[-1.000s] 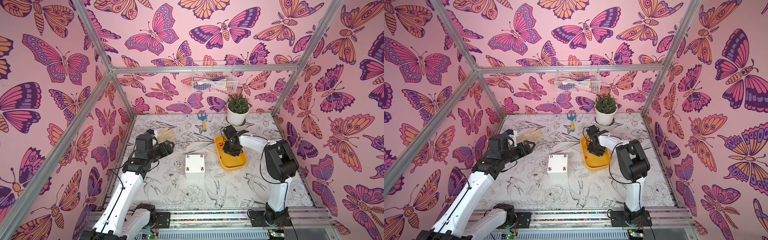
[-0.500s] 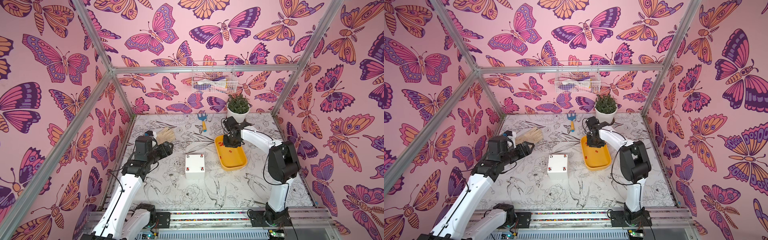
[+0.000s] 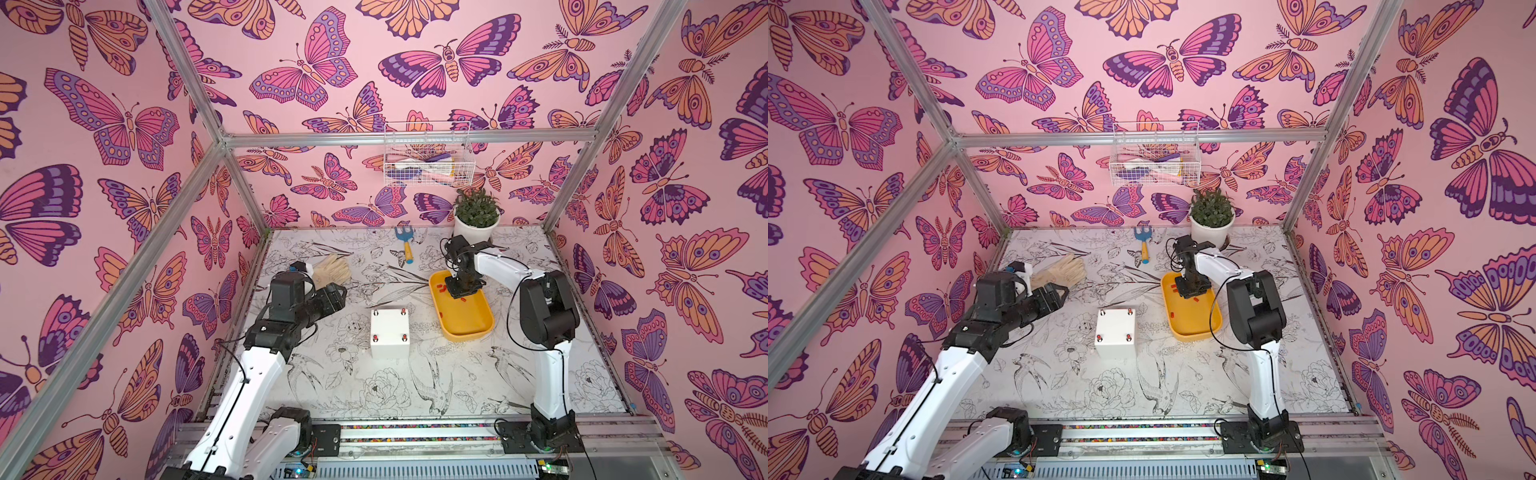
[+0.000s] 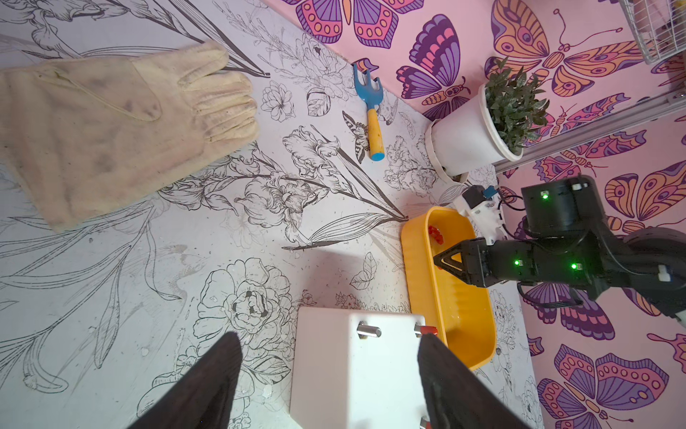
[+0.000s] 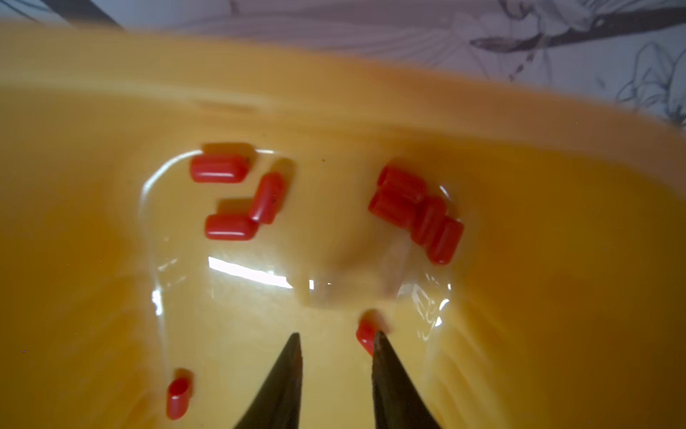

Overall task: Cover the protruding screws with screw protection sleeves
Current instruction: Pick up the screw protection sleeve from the storage box.

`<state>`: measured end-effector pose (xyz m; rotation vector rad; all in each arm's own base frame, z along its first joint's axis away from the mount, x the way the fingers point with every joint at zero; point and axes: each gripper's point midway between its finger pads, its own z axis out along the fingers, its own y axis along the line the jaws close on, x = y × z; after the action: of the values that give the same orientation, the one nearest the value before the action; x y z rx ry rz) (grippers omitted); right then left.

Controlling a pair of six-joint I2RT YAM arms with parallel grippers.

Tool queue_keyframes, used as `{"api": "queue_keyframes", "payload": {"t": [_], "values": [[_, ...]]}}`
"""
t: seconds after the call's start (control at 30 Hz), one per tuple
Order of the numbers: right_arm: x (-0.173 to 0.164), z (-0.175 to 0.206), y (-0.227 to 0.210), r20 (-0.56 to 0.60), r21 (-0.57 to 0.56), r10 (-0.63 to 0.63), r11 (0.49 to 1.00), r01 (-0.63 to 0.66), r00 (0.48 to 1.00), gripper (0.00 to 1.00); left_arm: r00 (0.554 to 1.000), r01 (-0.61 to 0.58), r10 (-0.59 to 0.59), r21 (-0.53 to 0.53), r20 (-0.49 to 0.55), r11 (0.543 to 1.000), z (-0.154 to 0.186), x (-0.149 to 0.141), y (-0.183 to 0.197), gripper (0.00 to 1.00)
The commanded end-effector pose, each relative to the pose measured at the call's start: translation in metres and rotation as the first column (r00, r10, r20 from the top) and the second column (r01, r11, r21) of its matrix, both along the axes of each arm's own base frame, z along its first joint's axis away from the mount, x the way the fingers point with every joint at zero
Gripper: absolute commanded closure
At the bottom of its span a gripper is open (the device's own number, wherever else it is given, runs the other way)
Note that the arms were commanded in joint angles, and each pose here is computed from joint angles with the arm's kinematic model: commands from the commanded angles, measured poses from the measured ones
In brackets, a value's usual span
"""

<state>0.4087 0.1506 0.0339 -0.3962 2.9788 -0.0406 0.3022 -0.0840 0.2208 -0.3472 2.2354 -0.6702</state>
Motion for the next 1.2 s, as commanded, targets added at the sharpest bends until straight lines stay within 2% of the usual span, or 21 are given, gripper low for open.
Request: {"api": "queue_keyframes", "payload": {"t": [0.0, 0.37, 0.83, 1.17], "values": [[-0.004, 0.001, -0.006, -0.007, -0.009, 0.024, 1.000, -0.024, 1.000, 0.66, 1.000, -0.020, 0.020, 0.009, -0.015, 1.000, -0.002, 0.001, 0.005, 0.23], [0.001, -0.011, -0.018, -0.003, -0.068, 0.005, 0.998, -0.006, 1.000, 0.65, 1.000, -0.023, 0.023, 0.002, -0.009, 1.000, 0.001, 0.000, 0.005, 0.23], [0.005, -0.012, -0.020, -0.013, -0.016, -0.073, 0.997, 0.073, 0.997, 0.71, 1.000, -0.021, 0.021, 0.001, -0.008, 1.000, 0.001, 0.000, 0.004, 0.23], [0.008, -0.016, -0.014, -0.025, 0.048, -0.103, 0.993, 0.104, 0.994, 0.72, 1.000, -0.020, 0.020, 0.001, -0.008, 1.000, 0.002, 0.001, 0.004, 0.24]]}}
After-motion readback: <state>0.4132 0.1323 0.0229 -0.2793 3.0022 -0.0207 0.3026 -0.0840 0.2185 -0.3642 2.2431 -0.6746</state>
